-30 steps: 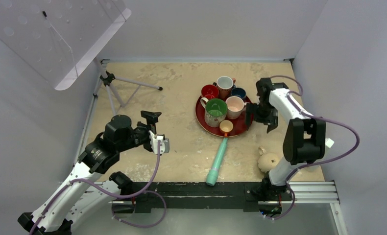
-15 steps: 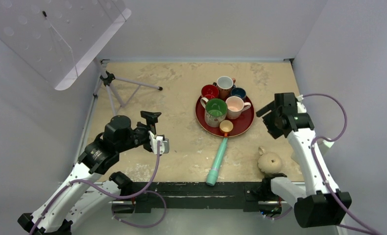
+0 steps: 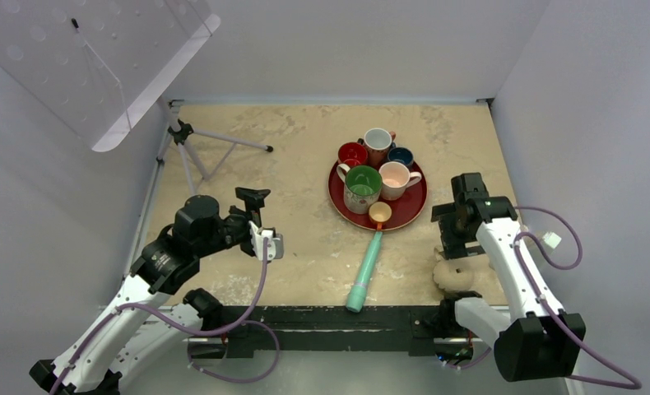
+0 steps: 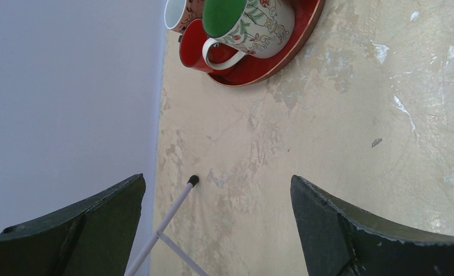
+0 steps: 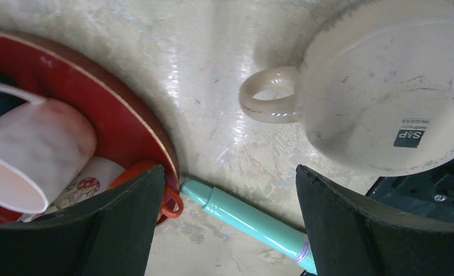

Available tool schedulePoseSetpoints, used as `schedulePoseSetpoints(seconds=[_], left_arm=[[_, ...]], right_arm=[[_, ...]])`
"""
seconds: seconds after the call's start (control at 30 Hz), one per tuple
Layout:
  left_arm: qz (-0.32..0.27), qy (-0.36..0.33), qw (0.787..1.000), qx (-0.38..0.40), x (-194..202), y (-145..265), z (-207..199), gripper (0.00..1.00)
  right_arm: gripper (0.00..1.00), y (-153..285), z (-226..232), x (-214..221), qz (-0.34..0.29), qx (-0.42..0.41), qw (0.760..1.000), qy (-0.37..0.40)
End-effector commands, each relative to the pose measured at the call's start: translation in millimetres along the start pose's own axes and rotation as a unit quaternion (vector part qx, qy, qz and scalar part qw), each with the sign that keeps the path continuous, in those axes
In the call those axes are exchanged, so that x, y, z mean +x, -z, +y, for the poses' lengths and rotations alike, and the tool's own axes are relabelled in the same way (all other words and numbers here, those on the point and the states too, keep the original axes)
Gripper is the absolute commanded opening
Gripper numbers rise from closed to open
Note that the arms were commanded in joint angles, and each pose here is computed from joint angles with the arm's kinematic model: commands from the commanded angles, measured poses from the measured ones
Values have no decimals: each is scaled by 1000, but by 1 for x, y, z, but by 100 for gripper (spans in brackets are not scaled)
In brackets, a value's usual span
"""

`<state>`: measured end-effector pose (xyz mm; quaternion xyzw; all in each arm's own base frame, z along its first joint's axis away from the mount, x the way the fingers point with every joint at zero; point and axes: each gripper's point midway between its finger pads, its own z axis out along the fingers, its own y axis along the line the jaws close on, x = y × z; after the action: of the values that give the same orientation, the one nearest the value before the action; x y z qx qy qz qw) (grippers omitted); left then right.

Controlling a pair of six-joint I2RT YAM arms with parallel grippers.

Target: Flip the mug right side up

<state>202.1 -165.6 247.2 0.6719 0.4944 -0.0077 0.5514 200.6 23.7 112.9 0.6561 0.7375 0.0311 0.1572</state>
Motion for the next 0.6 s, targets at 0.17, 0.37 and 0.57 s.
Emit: schedulePoseSetpoints(seconds=[0.17, 0.37, 0.57], left_arm=[[-15, 6, 1000, -7, -4, -2, 1, 100], [-14, 5, 1000, -8, -4, -1, 2, 100], [-14, 5, 1000, -5, -4, -2, 1, 100]], right_arm=[[85, -22, -4, -14, -49, 42, 991, -116], [80, -38, -7, -2, -28, 74, 987, -142], [76, -41, -12, -4, -40, 90, 979, -180]])
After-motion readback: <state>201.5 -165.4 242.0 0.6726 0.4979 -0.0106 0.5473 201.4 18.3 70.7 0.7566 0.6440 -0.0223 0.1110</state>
